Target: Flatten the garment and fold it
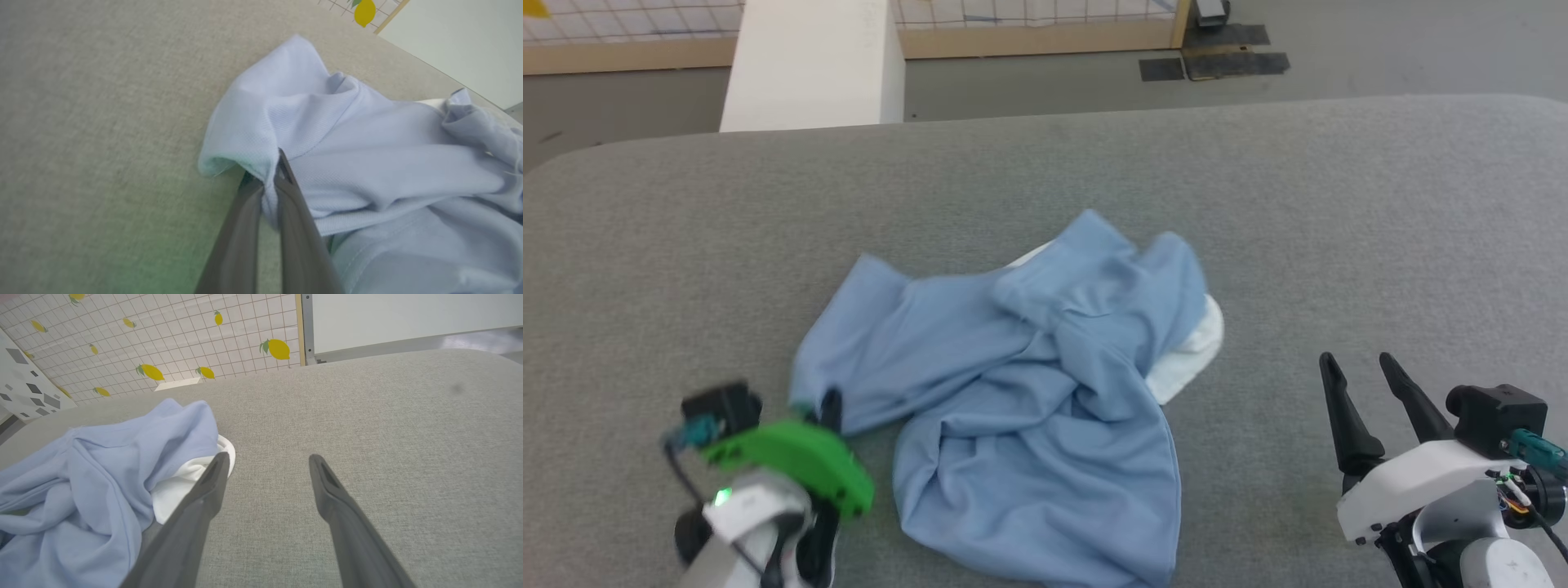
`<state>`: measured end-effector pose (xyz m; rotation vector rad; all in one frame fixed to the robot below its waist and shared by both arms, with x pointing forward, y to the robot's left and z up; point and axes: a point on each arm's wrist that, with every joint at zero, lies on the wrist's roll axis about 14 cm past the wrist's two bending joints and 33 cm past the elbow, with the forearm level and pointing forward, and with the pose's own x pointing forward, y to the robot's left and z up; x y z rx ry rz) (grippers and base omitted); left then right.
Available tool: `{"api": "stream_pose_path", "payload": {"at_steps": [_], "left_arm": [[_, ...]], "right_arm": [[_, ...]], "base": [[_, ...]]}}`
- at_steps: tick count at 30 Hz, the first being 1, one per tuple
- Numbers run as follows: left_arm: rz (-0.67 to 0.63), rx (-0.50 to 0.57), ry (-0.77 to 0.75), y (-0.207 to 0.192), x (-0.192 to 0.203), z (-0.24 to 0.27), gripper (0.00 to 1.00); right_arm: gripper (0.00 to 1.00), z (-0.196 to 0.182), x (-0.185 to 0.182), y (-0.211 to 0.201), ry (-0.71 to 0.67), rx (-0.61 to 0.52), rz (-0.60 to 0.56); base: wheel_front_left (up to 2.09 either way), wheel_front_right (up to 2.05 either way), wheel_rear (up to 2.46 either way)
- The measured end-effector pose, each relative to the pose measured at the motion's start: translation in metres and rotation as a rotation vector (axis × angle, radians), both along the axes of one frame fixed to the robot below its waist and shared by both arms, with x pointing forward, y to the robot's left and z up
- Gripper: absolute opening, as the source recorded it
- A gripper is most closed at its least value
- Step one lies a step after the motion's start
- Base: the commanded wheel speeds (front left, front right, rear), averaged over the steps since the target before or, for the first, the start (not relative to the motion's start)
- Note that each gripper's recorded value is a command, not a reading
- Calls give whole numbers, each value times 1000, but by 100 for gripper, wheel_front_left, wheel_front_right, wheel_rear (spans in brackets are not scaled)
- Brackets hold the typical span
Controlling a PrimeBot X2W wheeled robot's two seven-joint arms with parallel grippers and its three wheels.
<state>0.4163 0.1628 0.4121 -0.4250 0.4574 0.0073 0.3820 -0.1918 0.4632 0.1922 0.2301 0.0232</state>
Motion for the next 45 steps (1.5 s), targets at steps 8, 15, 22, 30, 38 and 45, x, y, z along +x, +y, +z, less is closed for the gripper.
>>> {"api": "stream_pose_path", "payload": {"at_steps": [8, 15, 22, 30, 38, 45], "left_arm": [[114, -1, 183, 41, -75, -33, 49], [225, -9, -166, 58, -59, 32, 100], [324, 146, -450, 82, -40, 100, 100], [323, 240, -554, 70, -35, 119, 100], [320, 262, -549, 76, -32, 113, 100], [359, 245, -509, 85, -39, 103, 100]], "right_arm": [[100, 3, 2, 16, 0, -1, 51], [100, 19, 6, 48, -45, -48, 156], [100, 46, 19, 139, -123, -101, 436], [100, 44, 35, 225, -114, -258, 766], [100, -8, 43, 257, 152, -410, 924], [0, -30, 53, 261, 264, -458, 943]], "base": [[0, 0, 0], [0, 0, 0], [0, 0, 0], [0, 0, 0], [0, 0, 0], [0, 0, 0]]}}
